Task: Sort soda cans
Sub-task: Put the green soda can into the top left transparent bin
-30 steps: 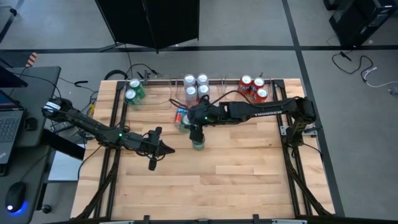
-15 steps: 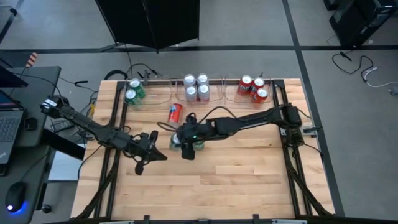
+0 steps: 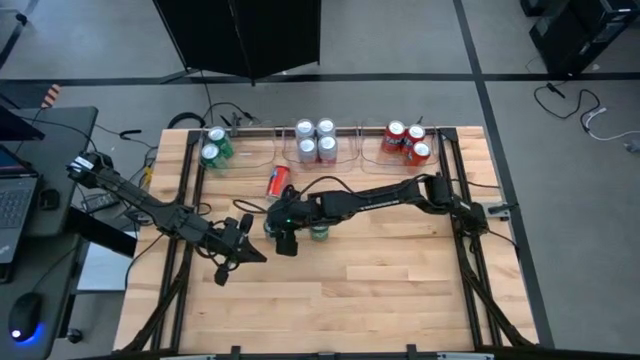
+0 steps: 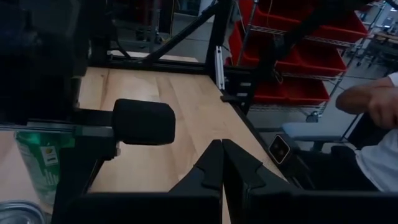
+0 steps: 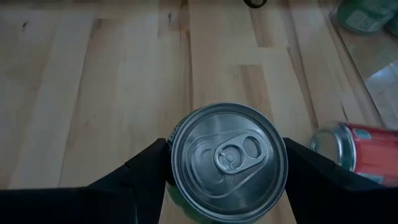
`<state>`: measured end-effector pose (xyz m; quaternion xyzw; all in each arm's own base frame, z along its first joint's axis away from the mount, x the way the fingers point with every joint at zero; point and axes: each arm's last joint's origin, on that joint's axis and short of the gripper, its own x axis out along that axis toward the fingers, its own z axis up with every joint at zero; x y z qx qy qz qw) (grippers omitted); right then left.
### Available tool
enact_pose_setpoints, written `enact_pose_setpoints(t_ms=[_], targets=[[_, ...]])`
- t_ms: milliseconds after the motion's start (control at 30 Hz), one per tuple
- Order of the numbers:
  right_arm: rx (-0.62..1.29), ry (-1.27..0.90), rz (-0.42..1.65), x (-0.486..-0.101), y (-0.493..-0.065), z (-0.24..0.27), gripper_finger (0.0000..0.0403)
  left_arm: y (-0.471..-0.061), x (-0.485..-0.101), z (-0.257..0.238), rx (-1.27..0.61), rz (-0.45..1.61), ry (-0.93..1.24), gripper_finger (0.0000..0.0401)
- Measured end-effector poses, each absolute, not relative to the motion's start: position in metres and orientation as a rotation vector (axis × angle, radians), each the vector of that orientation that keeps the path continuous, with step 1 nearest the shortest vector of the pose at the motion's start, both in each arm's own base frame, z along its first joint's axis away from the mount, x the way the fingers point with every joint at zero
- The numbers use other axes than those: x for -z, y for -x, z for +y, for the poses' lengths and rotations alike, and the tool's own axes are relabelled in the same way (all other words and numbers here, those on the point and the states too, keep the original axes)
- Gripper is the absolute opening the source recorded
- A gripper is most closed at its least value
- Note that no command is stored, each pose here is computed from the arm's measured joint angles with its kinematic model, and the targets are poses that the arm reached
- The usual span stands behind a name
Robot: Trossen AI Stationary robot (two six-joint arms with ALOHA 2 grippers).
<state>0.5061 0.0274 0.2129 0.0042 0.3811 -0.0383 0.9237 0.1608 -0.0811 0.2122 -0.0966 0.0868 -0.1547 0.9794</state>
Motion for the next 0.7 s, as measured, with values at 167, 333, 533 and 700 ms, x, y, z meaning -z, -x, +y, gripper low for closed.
enact_pose_setpoints(t_ms=[167, 333, 533, 700], targets=[[0.067, 0.017, 0.773, -0.215, -0.509, 0.028, 0.0251, -0.161, -0.212, -0.081, 0.303, 0.172, 0.195, 0.0003], [0.065, 0.02, 0.755, -0.225, -0.511, 0.029, 0.0332, -0.162, -0.216, -0.081, 0.301, 0.18, 0.192, 0.0012], [0.077, 0.03, 0.745, -0.261, -0.507, 0.032, 0.0349, -0.166, -0.234, -0.084, 0.308, 0.168, 0.183, 0.002], [0.08, 0.117, 0.799, -0.294, -0.495, 0.039, 0.0276, -0.167, -0.244, -0.085, 0.312, 0.158, 0.164, 0.0021]])
